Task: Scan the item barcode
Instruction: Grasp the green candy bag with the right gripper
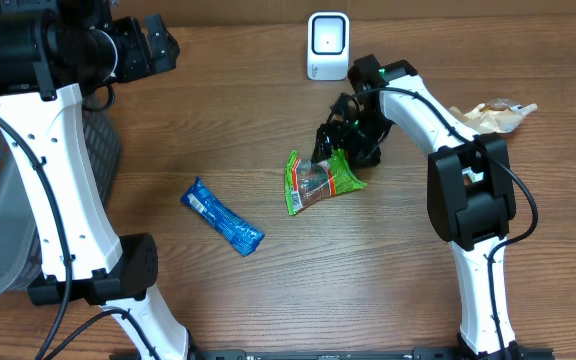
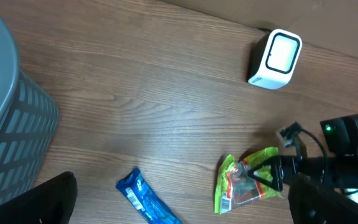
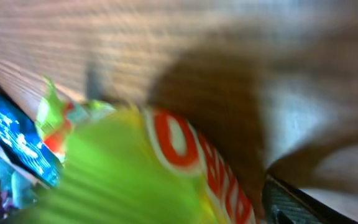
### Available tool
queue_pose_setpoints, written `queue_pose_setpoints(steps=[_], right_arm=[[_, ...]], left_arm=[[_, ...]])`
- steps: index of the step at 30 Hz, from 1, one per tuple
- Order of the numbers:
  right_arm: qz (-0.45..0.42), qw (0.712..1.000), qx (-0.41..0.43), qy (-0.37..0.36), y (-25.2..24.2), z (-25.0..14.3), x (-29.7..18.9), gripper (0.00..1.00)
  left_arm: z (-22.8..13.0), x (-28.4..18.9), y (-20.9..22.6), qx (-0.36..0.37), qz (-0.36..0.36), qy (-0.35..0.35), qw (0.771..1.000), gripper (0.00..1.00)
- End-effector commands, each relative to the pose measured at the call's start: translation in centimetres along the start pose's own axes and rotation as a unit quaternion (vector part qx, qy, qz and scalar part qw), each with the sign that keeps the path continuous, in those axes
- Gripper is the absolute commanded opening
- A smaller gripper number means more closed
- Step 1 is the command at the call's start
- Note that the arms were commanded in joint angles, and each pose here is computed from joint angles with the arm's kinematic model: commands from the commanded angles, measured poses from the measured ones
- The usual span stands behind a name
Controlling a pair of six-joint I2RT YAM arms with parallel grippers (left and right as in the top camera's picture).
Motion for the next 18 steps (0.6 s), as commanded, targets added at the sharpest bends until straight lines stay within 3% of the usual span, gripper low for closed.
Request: queue_pose_setpoints(steps=[1,8,10,11,15,18], right_arm=[[0.004,0.997,-0.070,-0.013,0.7,0.5,0.2,0.87],[0.005,0.995,-0.097,0.036,1.3,-1.9,3.9,0.67],[0.004,0.995,-0.090,0.051,1.3,-2.5,4.0,0.56],[0.004,0.995,-0.083,0.061,1.2,-2.9,4.0,0.43],[0.004,0.995,-0.071,0.072,0.9,-3.3,3.7,0.07],[0.024,0.996,-0.063,0.064,0.9,-3.0,3.1,0.04]], left_arm=[[0.1,0.4,0.2,0.001,0.005,0.002,1.000,1.00],[0.1,0.4,0.2,0.001,0.005,0.002,1.000,1.00],[0.1,0.4,0.2,0.001,0.005,0.002,1.000,1.00],[0.1,0.4,0.2,0.001,0.005,0.002,1.000,1.00],[0.1,0.4,0.2,0.001,0.005,0.002,1.000,1.00],[0.1,0.4,0.2,0.001,0.005,0.002,1.000,1.00]])
Point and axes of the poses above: each gripper's point midway between its finger pads, its own x axis out along the fingers, its own y axis along the line the jaws close on, z = x × y, the point moved 7 cm from there along -x, back along the fingers, and after that the axes turned 8 degrees about -x, right-handed, at the moved point
